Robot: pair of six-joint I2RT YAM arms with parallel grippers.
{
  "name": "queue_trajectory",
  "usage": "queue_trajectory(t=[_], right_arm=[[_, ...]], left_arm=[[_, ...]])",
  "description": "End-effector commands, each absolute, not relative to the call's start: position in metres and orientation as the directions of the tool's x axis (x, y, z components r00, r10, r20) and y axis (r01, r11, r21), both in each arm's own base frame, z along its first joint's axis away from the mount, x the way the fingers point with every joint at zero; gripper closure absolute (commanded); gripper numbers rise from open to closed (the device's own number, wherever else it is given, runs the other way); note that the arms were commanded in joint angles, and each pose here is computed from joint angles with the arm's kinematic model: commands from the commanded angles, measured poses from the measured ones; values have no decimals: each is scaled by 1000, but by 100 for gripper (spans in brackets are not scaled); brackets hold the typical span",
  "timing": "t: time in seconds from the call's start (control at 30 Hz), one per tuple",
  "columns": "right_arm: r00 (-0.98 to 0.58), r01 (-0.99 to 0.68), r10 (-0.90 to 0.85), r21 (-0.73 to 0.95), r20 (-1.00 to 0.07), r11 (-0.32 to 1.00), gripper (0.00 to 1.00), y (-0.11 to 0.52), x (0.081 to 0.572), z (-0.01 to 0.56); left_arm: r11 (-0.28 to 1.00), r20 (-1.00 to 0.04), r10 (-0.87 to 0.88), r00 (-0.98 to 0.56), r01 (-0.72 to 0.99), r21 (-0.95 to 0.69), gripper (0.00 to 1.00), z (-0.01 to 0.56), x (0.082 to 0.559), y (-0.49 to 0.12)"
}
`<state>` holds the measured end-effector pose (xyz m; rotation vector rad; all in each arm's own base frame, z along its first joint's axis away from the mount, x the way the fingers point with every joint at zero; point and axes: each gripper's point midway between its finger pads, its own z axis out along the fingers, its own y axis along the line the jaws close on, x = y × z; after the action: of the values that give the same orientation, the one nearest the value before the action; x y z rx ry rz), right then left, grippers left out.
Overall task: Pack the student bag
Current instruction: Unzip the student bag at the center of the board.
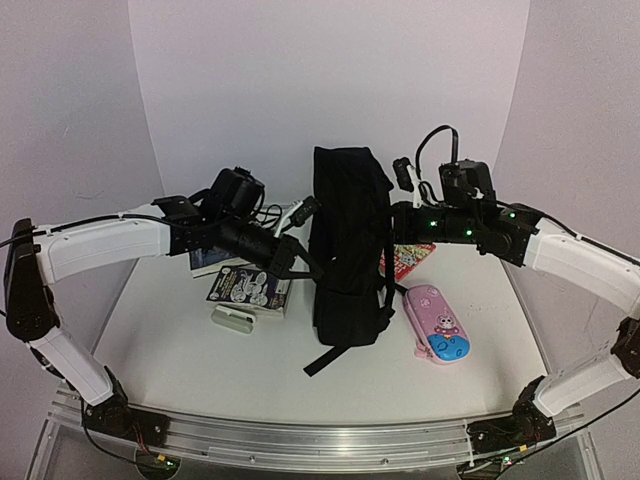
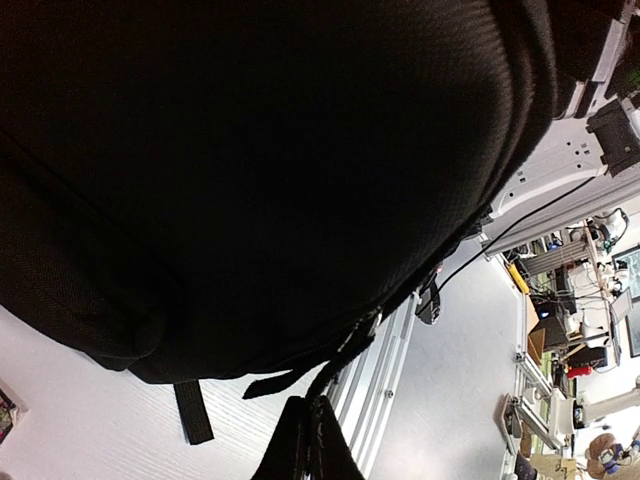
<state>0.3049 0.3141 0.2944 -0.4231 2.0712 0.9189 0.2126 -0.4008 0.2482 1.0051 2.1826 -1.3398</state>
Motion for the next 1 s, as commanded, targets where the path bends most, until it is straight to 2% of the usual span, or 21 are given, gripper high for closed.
queue_trajectory(t=[0.0, 0.27, 0.47, 0.7, 0.73, 0.8, 0.9, 0.97], right_arm=[[-605, -577, 7, 444, -796, 685, 100, 313, 306, 292], [-619, -572, -18, 435, -785, 696, 100, 312, 306, 277], [-628, -571, -31, 433, -777, 697, 100, 312, 305, 271], [-632, -596, -33, 459, -774, 659, 100, 314, 294, 281], [-635, -595, -32, 462, -772, 657, 96, 313, 292, 281], [-640, -588, -20, 474, -768, 655, 81, 309, 287, 284], [-643, -564, 24, 495, -765, 661, 47, 299, 280, 294], [-638, -549, 65, 512, -768, 660, 30, 292, 273, 307]], left_arm=[[187, -778, 274, -565, 825, -533, 100, 327, 208, -399], [93, -854, 155, -497, 868, -488, 100, 392, 198, -394], [163, -863, 116, -491, 867, -471, 100, 404, 222, -401], [209, -832, 69, -551, 823, -528, 100, 400, 265, -408], [200, -831, 55, -554, 821, -534, 100, 403, 268, -409], [161, -832, 44, -553, 826, -541, 100, 410, 267, -414], [93, -832, 42, -552, 832, -547, 100, 416, 261, -419], [77, -828, 53, -558, 829, -553, 100, 414, 260, -421]])
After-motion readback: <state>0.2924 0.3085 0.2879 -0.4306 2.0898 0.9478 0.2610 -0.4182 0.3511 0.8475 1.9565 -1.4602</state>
